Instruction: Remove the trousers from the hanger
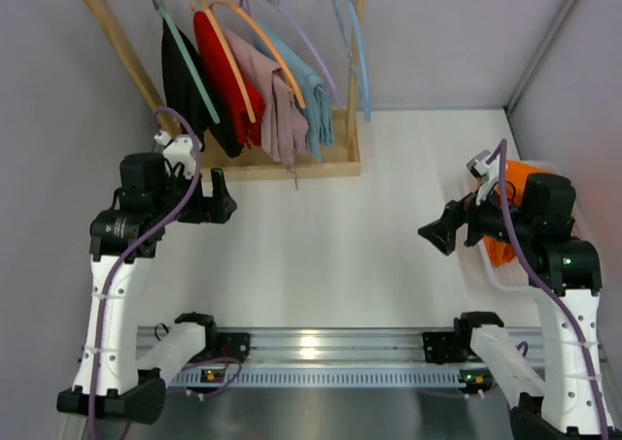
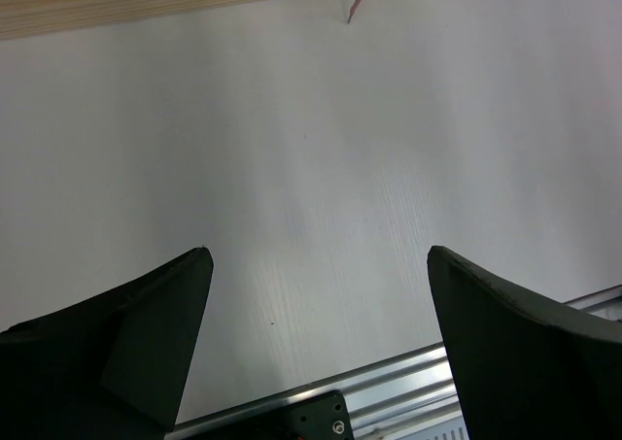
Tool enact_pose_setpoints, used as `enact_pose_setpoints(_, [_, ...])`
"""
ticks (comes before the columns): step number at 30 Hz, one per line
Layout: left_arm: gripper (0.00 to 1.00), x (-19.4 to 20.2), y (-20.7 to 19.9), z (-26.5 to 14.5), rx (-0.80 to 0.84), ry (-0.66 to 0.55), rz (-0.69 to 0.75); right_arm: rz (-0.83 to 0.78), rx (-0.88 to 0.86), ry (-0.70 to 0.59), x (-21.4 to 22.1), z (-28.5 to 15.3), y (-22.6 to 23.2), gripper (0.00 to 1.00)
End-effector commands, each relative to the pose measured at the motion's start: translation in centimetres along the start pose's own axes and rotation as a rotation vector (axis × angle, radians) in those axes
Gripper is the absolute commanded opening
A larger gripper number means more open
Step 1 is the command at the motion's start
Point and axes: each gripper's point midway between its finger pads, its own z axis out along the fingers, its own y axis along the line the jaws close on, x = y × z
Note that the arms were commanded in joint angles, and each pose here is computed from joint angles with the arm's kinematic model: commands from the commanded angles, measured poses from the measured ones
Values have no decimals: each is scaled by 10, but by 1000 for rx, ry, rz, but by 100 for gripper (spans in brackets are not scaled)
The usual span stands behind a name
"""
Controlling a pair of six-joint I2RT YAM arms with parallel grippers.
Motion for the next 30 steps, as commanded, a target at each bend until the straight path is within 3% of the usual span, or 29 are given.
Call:
enact_pose_setpoints(1, [98,-11,-4,-12,16,-55,30,6,-37,-19,-14,-2,8,99])
enact_pose_setpoints(10, [99,-18,-10,-21,48,-91,17,69,-152,-97,-71,6,16,99])
enact_pose_setpoints(15, [99,-25,-1,-28,-6,-124,9,68,-231,-197,-124,11,31,99])
enact_pose_setpoints(21, [99,-25,-9,-29,47,-122,-3,11,-302,-266,-187,30,52,99])
enact_pose_setpoints(26, [99,-28,-12,-35,72,-146,-3,-42,-325,-422,-259,36,71,99])
enact_pose_setpoints(30, [98,-29,-19,-41,102,-161,9,-39,-358,-455,-292,66,77,91])
